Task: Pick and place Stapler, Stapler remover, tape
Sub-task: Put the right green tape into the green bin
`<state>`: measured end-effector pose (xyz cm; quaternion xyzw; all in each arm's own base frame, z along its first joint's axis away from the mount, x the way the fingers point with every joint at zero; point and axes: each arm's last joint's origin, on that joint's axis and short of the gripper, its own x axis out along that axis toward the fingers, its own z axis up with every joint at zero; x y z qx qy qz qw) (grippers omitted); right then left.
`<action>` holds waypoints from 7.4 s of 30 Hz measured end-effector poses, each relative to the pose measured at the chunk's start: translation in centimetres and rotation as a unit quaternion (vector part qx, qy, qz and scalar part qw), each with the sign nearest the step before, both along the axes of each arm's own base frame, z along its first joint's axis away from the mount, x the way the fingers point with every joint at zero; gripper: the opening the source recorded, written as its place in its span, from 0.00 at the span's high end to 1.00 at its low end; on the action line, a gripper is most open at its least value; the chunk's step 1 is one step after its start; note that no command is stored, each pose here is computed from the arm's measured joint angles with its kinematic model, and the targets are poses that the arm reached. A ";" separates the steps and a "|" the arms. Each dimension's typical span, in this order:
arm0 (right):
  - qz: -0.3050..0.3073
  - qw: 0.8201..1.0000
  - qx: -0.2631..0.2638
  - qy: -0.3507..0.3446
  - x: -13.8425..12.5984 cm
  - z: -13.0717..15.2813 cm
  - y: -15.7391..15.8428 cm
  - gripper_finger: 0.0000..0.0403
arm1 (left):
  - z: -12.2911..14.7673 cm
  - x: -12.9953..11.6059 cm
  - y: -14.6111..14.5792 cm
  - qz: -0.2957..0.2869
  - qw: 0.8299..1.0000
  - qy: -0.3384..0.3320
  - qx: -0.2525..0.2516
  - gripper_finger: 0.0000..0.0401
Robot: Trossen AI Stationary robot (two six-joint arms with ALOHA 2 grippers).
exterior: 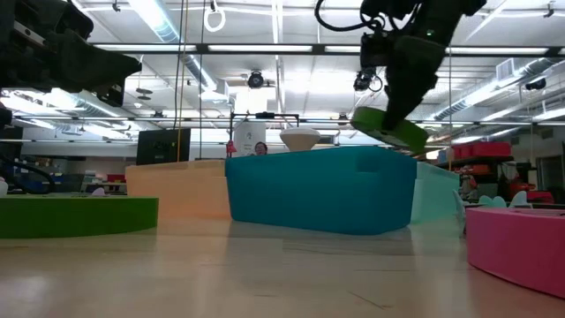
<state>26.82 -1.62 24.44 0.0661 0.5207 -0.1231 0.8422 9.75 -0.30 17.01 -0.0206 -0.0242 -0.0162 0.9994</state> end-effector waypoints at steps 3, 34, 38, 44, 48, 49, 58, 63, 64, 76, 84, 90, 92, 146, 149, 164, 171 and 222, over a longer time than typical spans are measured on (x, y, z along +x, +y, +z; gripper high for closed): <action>-0.015 1.000 0.007 -0.014 0.2 0.1 -1.0 0.77 | 0.0 0.0 0.0 0.000 1.000 0.000 0.000 0.92; -0.084 0.995 0.042 -0.044 -2.3 -7.0 -5.1 0.77 | 0.0 0.0 0.0 0.000 1.000 0.000 0.000 0.92; -0.087 0.994 0.041 -0.048 -2.5 -7.4 -5.3 0.77 | 0.0 0.0 0.0 0.000 1.000 0.000 0.000 0.92; -0.076 0.994 0.032 -0.066 -2.4 -7.7 -5.3 0.77 | 0.0 0.0 0.0 0.000 1.000 0.000 0.000 0.92; -0.073 0.994 0.027 -0.077 -2.3 -7.6 -5.3 0.77 | 0.0 0.0 0.0 0.000 1.000 0.000 0.000 0.92; -0.073 0.994 0.027 -0.078 -2.2 -7.6 -5.3 0.77 | 0.0 0.0 0.0 0.000 1.000 0.000 0.000 0.92; -0.074 0.994 0.027 -0.081 -2.2 -7.5 -5.3 0.77 | 0.0 0.0 0.0 0.000 1.000 0.000 0.000 0.92; -0.074 0.994 0.028 -0.080 -2.2 -7.5 -5.3 0.77 | 0.0 0.0 0.0 0.000 1.000 0.000 0.000 0.92; -0.074 0.994 0.028 -0.080 -2.2 -7.5 -5.3 0.77 | 0.0 0.0 0.0 0.000 1.000 0.000 0.000 0.92; -0.074 0.994 0.028 -0.080 -2.2 -7.5 -5.3 0.77 | 0.0 0.0 0.0 0.000 1.000 0.000 0.000 0.92; -0.074 0.994 0.028 -0.080 -2.2 -7.5 -5.3 0.77 | 0.0 0.0 0.0 0.000 1.000 0.000 0.000 0.92; -0.074 0.994 0.028 -0.080 -2.2 -7.5 -5.3 0.77 | 0.0 0.0 0.0 0.000 1.000 0.000 0.000 0.92; -0.074 0.994 0.028 -0.080 -2.2 -7.5 -5.3 0.77 | 0.0 0.0 0.0 0.000 1.000 0.000 0.000 0.92; -0.076 0.993 0.029 -0.080 -2.2 -7.5 -5.3 0.75 | 0.0 0.0 0.0 0.000 1.000 0.000 0.000 0.92; -0.076 0.993 0.029 -0.080 -2.2 -7.5 -5.3 0.75 | 0.0 0.0 0.0 0.000 1.000 0.000 0.000 0.92; -0.049 0.988 0.065 -0.132 -1.5 -7.0 -5.2 0.76 | 0.0 0.0 0.0 0.000 1.000 0.000 0.000 0.92; -0.060 0.981 0.086 -0.162 -1.1 -6.6 -5.2 0.77 | 0.0 0.0 0.0 0.000 1.000 0.000 0.000 0.92; -0.067 0.989 0.078 -0.102 -1.9 -7.4 -5.1 0.77 | 0.0 0.0 0.0 0.000 1.000 0.000 0.000 0.92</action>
